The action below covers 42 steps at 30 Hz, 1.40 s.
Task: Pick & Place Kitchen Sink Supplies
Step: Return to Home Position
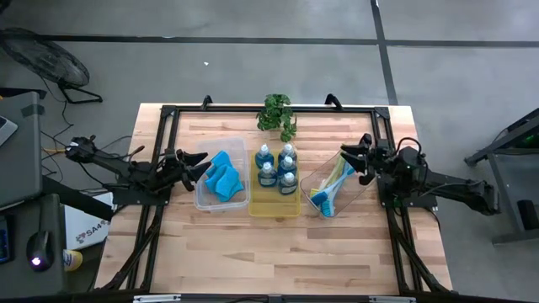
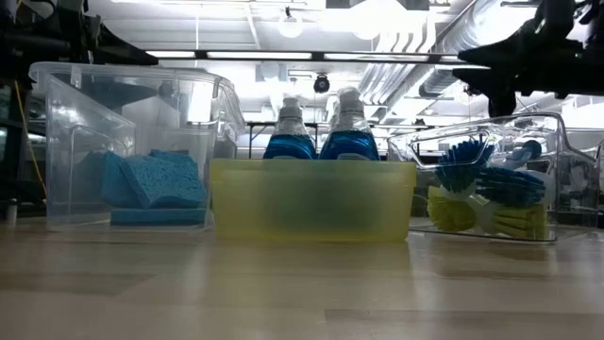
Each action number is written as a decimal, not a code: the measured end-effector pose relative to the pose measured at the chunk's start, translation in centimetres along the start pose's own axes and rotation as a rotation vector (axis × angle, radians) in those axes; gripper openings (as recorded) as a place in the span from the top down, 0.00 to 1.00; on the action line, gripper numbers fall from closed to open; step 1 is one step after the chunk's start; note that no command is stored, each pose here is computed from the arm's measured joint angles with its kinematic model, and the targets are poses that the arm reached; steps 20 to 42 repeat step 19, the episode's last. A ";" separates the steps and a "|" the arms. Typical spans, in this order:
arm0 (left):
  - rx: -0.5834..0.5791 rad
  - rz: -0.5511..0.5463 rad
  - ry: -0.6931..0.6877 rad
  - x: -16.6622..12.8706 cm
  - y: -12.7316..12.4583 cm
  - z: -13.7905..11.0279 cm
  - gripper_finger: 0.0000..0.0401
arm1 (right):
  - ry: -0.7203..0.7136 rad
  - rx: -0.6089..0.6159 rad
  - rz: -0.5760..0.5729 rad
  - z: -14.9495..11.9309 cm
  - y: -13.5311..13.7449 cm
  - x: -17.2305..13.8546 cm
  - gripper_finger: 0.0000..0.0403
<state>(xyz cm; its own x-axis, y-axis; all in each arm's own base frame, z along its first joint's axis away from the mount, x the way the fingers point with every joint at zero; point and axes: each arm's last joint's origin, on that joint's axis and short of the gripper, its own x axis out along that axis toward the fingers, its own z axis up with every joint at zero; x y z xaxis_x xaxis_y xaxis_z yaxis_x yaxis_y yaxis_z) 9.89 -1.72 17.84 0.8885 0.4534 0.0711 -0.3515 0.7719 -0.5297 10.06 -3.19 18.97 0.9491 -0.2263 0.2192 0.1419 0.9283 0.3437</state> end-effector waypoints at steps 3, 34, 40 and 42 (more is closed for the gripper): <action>0.000 0.000 0.000 0.0 0.0 0.0 0.34 | 0.016 0.005 -0.032 -0.2 -0.2 0.0 0.65; 0.000 0.000 0.000 0.0 0.0 0.0 0.34 | 0.033 0.006 -0.043 -0.4 -0.2 0.0 0.65; 0.000 0.000 0.000 0.0 0.0 0.0 0.34 | 0.033 0.006 -0.043 -0.4 -0.2 0.0 0.65; 0.000 0.000 0.000 0.0 0.0 0.0 0.34 | 0.033 0.006 -0.043 -0.4 -0.2 0.0 0.65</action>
